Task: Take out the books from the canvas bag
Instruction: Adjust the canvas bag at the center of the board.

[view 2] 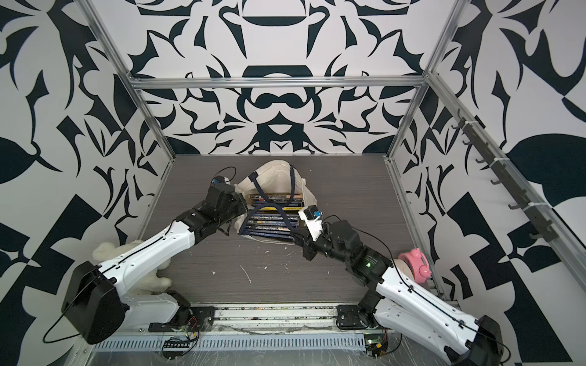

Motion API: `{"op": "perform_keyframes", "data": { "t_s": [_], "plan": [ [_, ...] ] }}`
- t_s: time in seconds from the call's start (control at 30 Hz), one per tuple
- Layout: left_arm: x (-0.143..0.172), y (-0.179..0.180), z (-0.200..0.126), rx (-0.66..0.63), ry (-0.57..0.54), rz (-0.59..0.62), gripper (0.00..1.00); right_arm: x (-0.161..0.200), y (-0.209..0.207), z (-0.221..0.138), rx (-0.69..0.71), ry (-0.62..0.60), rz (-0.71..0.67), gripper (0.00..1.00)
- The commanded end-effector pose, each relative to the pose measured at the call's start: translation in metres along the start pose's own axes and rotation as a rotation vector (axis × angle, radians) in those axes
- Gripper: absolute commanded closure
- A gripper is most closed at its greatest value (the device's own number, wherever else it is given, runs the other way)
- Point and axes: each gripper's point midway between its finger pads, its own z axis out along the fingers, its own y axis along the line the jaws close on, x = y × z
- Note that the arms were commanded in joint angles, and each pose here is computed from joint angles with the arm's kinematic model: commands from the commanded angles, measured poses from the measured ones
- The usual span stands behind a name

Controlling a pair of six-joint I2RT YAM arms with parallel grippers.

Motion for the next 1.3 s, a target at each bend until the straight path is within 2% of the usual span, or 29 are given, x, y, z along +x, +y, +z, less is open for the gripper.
{"op": "perform_keyframes", "data": {
  "t_s": [0.0, 0.33, 0.5, 0.67, 0.7, 0.83, 0.97, 1.0, 1.07, 1.1, 1.13, 1.27],
  "plan": [
    [0.010, 0.027, 0.012, -0.101, 0.054, -0.029, 1.00, -0.023, 0.029, -0.011, -0.101, -0.109, -0.065, 1.00],
    [-0.007, 0.026, 0.015, -0.092, 0.076, -0.095, 1.00, 0.006, 0.053, -0.014, -0.092, -0.085, -0.234, 1.00],
    [-0.018, 0.019, 0.012, -0.069, 0.069, -0.105, 1.00, 0.032, 0.055, -0.014, 0.017, -0.057, -0.370, 0.95],
    [-0.021, 0.017, 0.015, -0.070, 0.083, -0.109, 1.00, 0.052, 0.053, -0.011, 0.088, -0.013, -0.466, 0.82],
    [-0.023, 0.016, 0.015, -0.065, 0.084, -0.112, 1.00, 0.055, 0.049, -0.009, 0.115, -0.003, -0.481, 0.78],
    [-0.028, 0.013, 0.012, -0.060, 0.075, -0.110, 1.00, 0.063, 0.036, -0.007, 0.197, 0.036, -0.514, 0.50],
    [-0.036, 0.010, 0.008, -0.042, 0.064, -0.114, 1.00, 0.063, 0.021, -0.007, 0.295, 0.058, -0.516, 0.40],
    [-0.037, 0.008, 0.007, -0.036, 0.061, -0.110, 1.00, 0.060, 0.017, -0.010, 0.319, 0.056, -0.506, 0.34],
    [-0.041, 0.006, 0.005, -0.027, 0.051, -0.105, 1.00, 0.052, 0.016, -0.016, 0.329, 0.042, -0.476, 0.17],
    [-0.042, 0.005, 0.004, -0.022, 0.045, -0.100, 1.00, 0.047, 0.016, -0.020, 0.330, 0.023, -0.449, 0.05],
    [-0.044, 0.004, 0.003, -0.018, 0.037, -0.096, 1.00, 0.042, 0.016, -0.025, 0.325, 0.001, -0.424, 0.01],
    [-0.051, 0.000, -0.001, 0.009, 0.020, -0.093, 1.00, 0.023, 0.013, -0.043, 0.333, -0.084, -0.313, 0.00]
  ]
}}
